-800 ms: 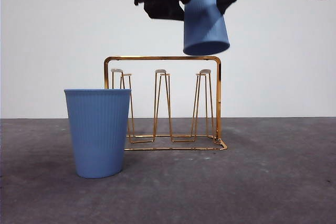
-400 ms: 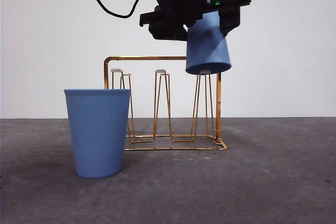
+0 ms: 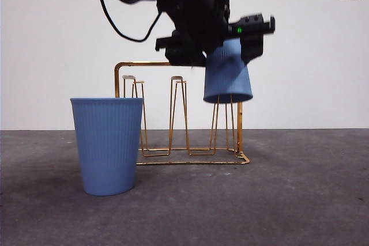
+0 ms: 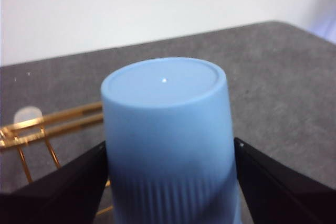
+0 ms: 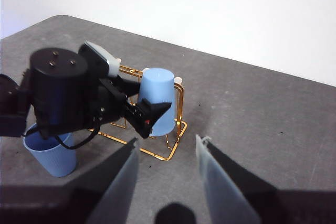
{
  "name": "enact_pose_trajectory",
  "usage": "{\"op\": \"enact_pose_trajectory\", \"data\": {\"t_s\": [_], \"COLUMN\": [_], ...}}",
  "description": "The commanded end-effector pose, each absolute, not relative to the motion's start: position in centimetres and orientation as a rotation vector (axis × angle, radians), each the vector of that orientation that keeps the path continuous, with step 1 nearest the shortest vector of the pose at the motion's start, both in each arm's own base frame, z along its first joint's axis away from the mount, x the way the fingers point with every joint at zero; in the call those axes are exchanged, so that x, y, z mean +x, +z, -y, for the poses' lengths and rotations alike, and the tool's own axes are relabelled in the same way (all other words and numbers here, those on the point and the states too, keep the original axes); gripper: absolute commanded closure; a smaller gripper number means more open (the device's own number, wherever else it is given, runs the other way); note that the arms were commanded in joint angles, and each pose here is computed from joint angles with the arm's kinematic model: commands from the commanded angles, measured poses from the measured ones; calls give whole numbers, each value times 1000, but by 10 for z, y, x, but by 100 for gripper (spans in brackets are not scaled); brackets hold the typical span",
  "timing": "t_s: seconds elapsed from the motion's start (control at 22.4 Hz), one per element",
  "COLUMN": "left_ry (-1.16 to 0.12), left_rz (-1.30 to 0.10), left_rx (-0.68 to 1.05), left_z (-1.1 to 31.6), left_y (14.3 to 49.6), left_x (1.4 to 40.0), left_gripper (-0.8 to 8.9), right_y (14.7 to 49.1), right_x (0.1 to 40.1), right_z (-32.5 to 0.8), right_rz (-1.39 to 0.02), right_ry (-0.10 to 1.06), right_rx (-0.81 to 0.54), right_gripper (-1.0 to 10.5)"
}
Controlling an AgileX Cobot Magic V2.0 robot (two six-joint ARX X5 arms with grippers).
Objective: Pick up cup 1,put cup 1 in the cup rack,pick up cup 2,put cup 2 in the cup rack
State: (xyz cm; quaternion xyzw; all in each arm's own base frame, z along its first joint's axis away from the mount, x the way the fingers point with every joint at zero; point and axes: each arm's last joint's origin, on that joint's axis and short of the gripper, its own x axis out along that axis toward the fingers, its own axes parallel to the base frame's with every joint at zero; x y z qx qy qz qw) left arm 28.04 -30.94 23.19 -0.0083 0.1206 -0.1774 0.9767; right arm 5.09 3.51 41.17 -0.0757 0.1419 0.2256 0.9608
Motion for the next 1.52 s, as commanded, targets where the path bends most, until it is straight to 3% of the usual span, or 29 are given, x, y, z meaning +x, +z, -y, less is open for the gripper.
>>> {"op": "enact_pose_trajectory", "data": {"t_s": [0.04, 1.25, 1.29, 1.47, 1.52], "left_ry": [-348, -371, -374, -382, -381], "left_rz": [-256, -475, -484, -512, -516], "left_rx": [-37, -32, -33, -41, -38], "left_z": [311, 315, 315, 315, 315], "left_y": [224, 180, 179, 177, 176], "left_x": [283, 284, 284, 283, 283], "left_gripper": [821, 810, 780, 416, 391], "right_y": [410, 410, 410, 410, 410], "right_x": [51, 52, 52, 52, 52], "right_z": [-35, -36, -36, -36, -36], "right_rz": [-286, -286, -286, -286, -286], "right_ry": [455, 456, 456, 456, 456], "right_rx": [-160, -170, -170, -170, -170], "right_gripper": [758, 759, 759, 759, 759]}}
